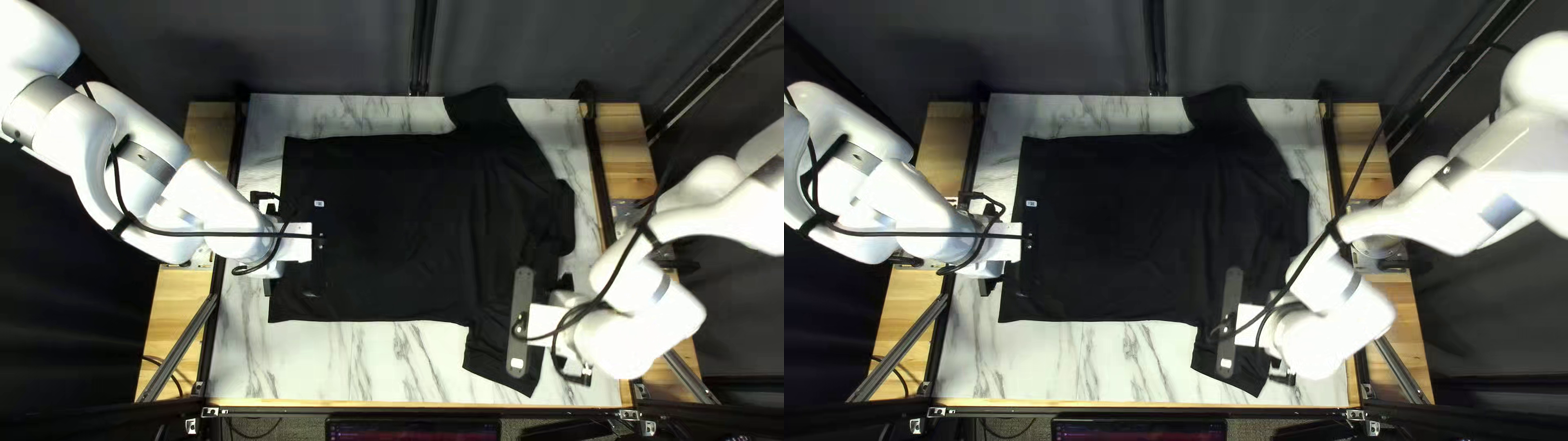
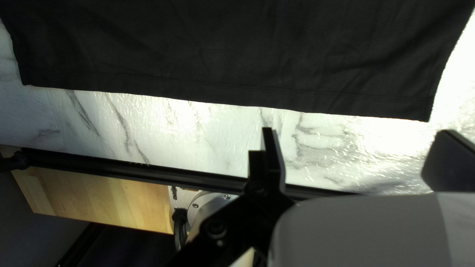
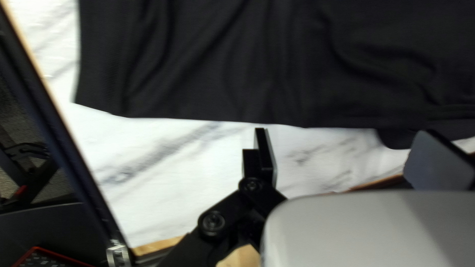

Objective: Fold t-shirt

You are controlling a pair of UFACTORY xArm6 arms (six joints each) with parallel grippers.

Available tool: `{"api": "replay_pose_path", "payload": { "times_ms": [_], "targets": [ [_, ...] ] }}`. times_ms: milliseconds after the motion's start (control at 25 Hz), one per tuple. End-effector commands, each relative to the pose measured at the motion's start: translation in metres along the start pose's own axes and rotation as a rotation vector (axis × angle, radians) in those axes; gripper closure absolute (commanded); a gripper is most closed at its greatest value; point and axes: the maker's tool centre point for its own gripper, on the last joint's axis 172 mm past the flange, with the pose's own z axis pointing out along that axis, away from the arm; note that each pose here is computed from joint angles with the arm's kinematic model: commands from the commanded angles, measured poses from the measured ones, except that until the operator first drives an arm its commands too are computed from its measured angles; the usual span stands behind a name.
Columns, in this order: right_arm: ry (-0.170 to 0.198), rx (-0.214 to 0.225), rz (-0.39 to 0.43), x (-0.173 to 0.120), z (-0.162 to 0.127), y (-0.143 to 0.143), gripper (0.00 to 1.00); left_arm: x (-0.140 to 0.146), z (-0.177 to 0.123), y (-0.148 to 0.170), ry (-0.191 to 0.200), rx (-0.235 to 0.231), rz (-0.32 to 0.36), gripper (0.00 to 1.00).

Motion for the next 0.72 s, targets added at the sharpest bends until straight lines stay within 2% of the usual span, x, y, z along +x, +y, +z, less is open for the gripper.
{"api": "replay_pose_path", "payload": {
  "times_ms": [40,160,280,720],
  "targets": [
    [0.026,0.013,-0.001,0.003,0.009,-0.035,0.00,-0.001,0.003,-0.003,0.002,-0.005,-0.006,0.00],
    [0.042,0.029,-0.013,0.003,0.011,-0.050,0.00,-0.002,0.003,-0.002,0.002,-0.009,-0.008,0.00],
    [0.042,0.042,-0.026,0.003,0.017,-0.063,0.00,-0.002,0.002,-0.001,0.001,-0.011,-0.011,0.00],
    [0.000,0.067,-0.060,0.003,0.042,-0.096,0.00,0.000,0.004,-0.007,-0.005,-0.025,-0.023,0.00]
  ]
}}
